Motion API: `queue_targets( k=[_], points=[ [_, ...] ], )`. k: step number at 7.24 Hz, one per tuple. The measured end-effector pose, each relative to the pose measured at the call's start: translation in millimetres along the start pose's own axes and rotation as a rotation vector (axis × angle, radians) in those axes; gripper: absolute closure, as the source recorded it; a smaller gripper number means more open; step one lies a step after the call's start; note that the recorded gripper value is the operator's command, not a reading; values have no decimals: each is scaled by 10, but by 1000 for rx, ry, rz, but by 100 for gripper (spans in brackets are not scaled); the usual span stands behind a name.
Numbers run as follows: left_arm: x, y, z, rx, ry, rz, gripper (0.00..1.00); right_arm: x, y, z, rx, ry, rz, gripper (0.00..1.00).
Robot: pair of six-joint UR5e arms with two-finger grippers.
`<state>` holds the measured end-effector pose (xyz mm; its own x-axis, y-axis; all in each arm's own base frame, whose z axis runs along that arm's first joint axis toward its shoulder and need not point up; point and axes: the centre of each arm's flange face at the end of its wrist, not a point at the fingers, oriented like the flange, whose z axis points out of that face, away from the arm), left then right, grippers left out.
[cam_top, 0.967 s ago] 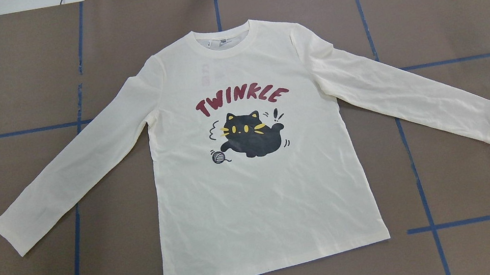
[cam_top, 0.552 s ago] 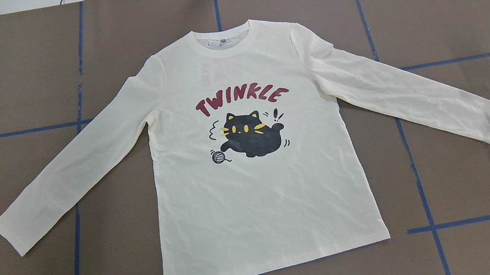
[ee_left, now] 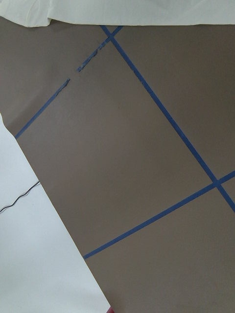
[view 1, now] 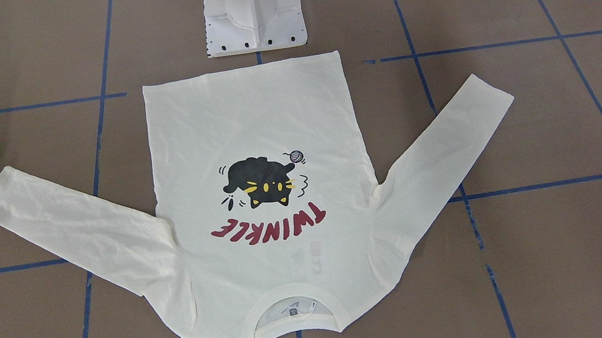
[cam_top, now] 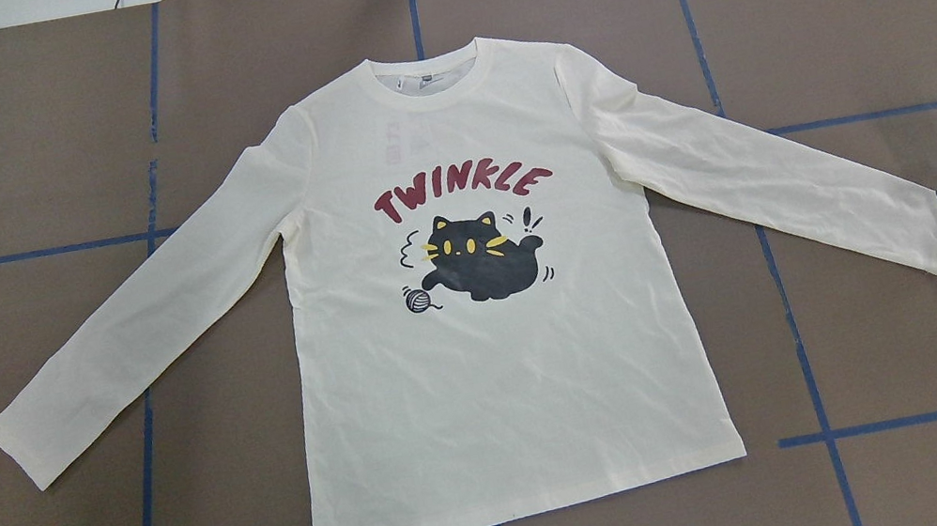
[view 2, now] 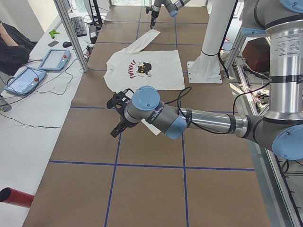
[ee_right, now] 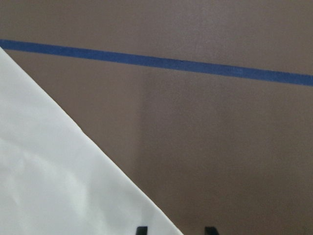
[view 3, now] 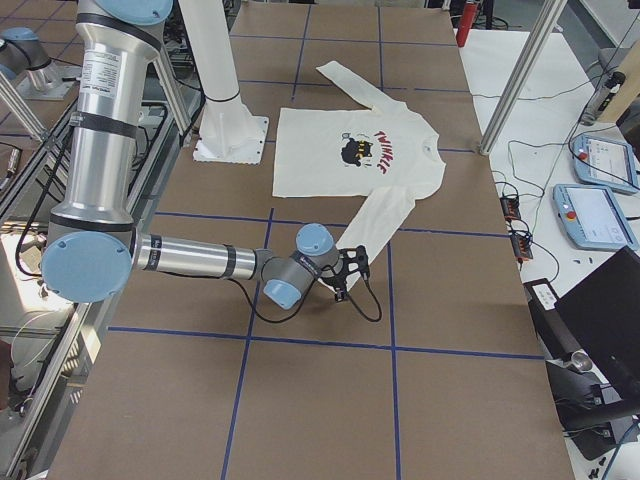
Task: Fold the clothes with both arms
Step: 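Move the right gripper down to the cuff of the sleeve nearest it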
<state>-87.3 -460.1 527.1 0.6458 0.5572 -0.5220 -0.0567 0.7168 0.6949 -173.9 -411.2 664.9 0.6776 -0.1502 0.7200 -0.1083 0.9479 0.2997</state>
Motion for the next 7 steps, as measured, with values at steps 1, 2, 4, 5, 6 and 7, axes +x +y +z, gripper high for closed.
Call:
queue_targets(
  k=[1,2,4,5,6,7],
  points=[
    [0,1,2,0,1,0,0,21,27,35,-7,6,1,55],
    [0,1,3,-1,1,-1,0,28,45,57,-12,8,0,57],
    [0,1,4,-1,1,-2,0,19,64,80,-18,8,-3,80],
    [0,1,4,-1,1,-2,0,15,71,87,-20,8,-4,100],
    [0,1,4,-1,1,-2,0,8,71,90,-20,7,-6,100],
    [0,1,3,0,1,-2,0,-8,67,90,-17,8,-12,100]
  ],
)
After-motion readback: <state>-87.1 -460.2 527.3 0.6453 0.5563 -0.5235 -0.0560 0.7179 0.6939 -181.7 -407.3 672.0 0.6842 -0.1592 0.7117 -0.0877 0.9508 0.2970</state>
